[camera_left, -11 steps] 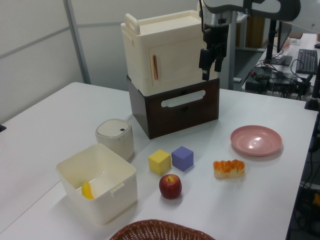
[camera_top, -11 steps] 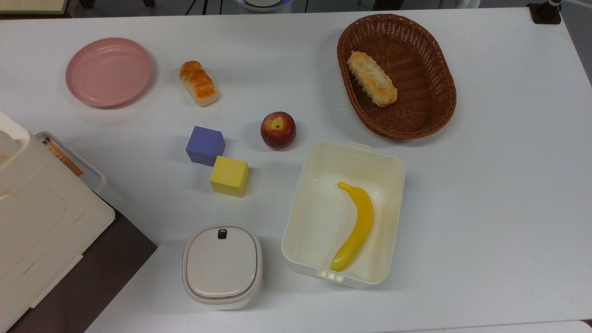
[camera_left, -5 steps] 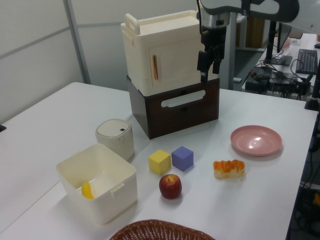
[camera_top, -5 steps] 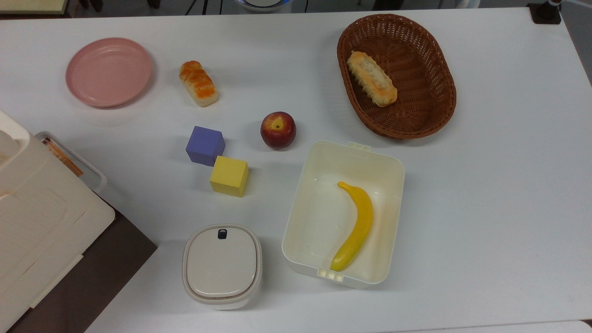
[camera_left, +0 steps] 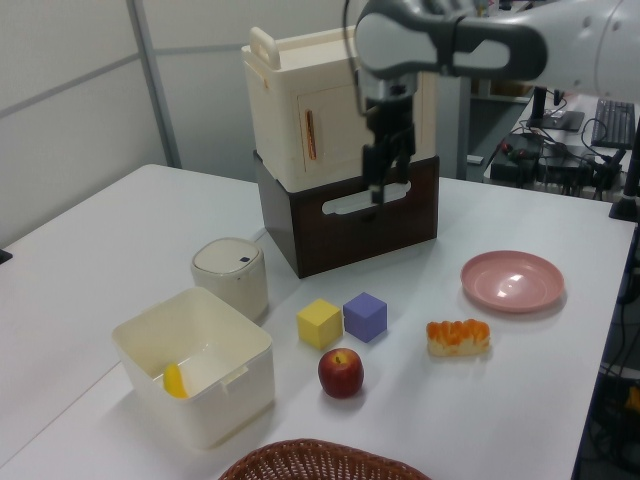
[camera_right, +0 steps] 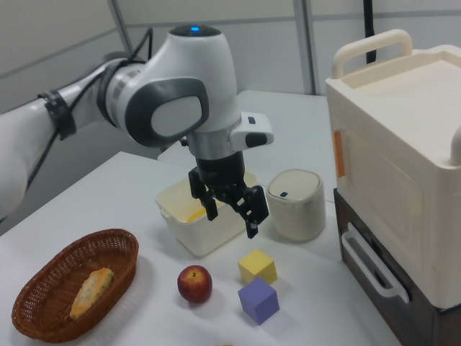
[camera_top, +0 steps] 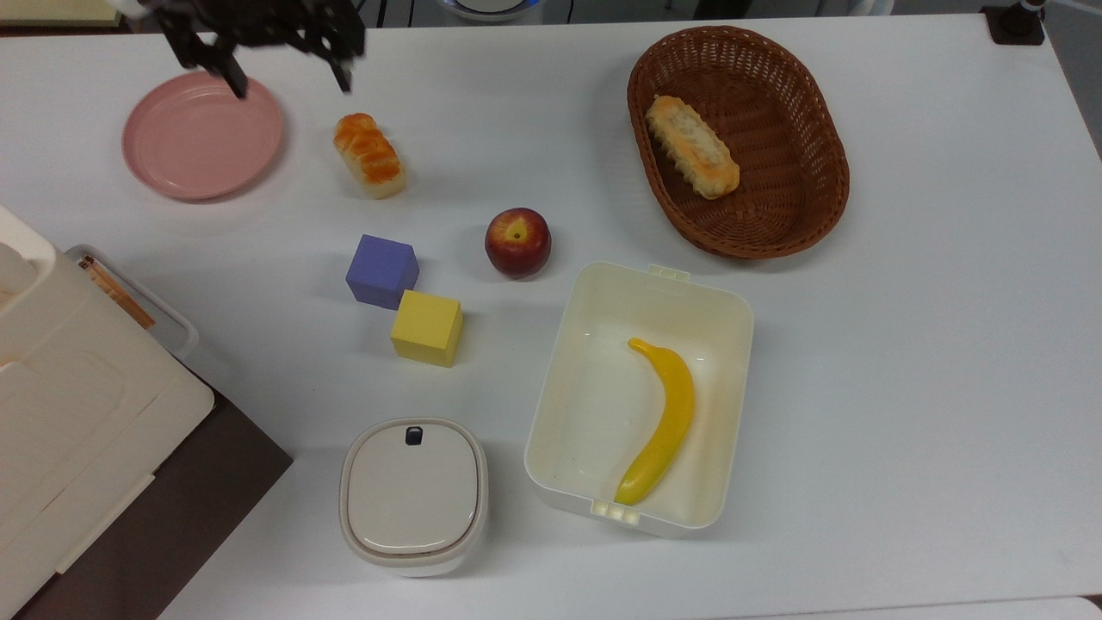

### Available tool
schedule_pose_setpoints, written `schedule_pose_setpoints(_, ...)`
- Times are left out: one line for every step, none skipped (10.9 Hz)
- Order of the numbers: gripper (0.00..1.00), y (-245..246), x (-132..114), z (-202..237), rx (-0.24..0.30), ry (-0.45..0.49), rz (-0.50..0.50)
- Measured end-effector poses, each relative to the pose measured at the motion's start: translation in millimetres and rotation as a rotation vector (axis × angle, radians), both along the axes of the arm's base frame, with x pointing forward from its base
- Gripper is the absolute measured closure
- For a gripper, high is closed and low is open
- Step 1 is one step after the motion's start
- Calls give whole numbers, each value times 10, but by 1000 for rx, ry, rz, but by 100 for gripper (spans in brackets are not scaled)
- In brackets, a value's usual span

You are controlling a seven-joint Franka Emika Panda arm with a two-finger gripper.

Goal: Put the purple cube on a plate
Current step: 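Move the gripper down over the purple cube beside the yellow cube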

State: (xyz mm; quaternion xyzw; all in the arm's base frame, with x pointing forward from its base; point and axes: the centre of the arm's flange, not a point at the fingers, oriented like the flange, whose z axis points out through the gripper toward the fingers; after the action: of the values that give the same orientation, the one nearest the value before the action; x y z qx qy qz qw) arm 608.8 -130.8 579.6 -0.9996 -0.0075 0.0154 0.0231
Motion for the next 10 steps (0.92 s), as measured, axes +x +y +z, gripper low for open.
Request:
schedule_pose_setpoints(0,105,120,-140,-12,-2,-42)
schedule_pose_setpoints(0,198,231,-300,-22,3,-79)
schedule_pose_setpoints(0,280,331,-485,-33,17,-122)
schedule_pose_setpoints(0,345,423,-692,-44,34,-166)
schedule_pose_setpoints(0,408,512,-915,-54,47,-190)
schedule_pose_setpoints(0,488,580,-1144,-64,61,-192)
schedule_pose_setpoints(0,577,620,-1373,-71,83,-184)
schedule_pose_setpoints(0,642,635,-1585,-77,112,-177)
schedule_pose_setpoints(0,676,643,-1768,-83,140,-173)
schedule_pose_setpoints(0,680,648,-1919,-88,163,-172)
